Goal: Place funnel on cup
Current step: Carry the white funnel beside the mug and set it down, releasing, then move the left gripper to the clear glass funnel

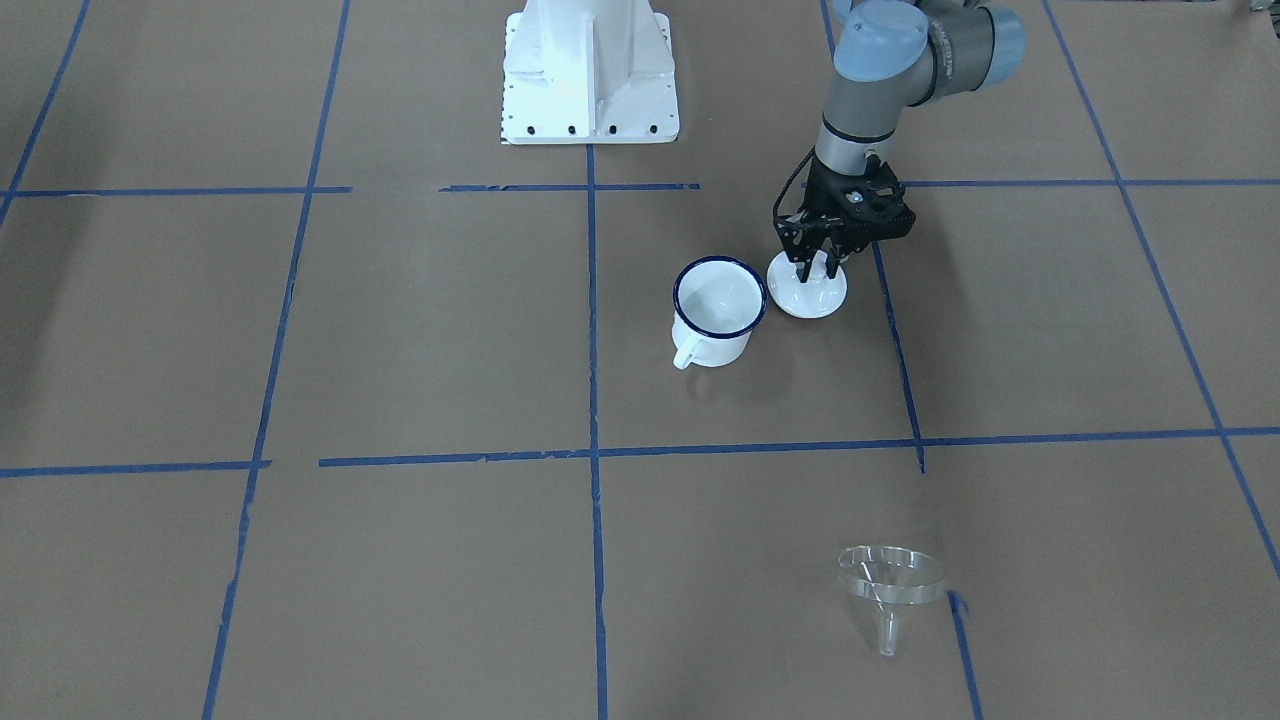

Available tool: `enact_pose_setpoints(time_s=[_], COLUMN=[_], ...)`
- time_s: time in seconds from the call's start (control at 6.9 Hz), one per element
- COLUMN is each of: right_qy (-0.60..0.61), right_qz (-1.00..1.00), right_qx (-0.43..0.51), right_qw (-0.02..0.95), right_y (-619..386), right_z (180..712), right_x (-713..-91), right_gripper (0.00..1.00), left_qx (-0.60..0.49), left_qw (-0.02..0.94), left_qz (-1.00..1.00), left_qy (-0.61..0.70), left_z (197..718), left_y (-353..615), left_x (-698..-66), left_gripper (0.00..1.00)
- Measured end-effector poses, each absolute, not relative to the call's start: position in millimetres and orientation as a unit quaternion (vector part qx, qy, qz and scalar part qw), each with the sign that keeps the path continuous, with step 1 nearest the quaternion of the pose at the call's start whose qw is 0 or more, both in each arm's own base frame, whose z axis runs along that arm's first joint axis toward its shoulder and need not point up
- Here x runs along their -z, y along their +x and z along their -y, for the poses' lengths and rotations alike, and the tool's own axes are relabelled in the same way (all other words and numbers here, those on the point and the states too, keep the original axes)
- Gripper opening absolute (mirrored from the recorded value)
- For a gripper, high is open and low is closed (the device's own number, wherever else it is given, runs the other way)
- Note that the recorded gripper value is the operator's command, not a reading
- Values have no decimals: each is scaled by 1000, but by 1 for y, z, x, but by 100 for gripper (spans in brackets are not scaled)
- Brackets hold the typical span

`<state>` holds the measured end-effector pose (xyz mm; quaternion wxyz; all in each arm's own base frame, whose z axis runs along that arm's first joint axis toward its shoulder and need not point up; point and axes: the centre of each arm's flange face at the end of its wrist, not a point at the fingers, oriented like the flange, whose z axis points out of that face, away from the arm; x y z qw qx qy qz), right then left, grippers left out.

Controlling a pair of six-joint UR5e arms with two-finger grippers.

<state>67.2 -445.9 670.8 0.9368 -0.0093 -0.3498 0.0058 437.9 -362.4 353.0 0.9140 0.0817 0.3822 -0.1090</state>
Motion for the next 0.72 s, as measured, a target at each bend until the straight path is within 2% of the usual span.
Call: enact_pose_setpoints(time_s=[0.43, 0.72], right_qy=[-9, -9], right_qz=[350, 350], right_qx=[-6, -6], right_qw=[937, 937], right_y=[67, 67], right_z=[446, 446], right_x=[-671, -671], right_gripper=[100, 100], left_qx=[103, 159], left_qw=[905, 876], left_qz=[-400, -436], left_qy=[98, 131], left_z=[370, 418], left_y=[427, 374], left_x=[-329, -284], left_gripper=[100, 100])
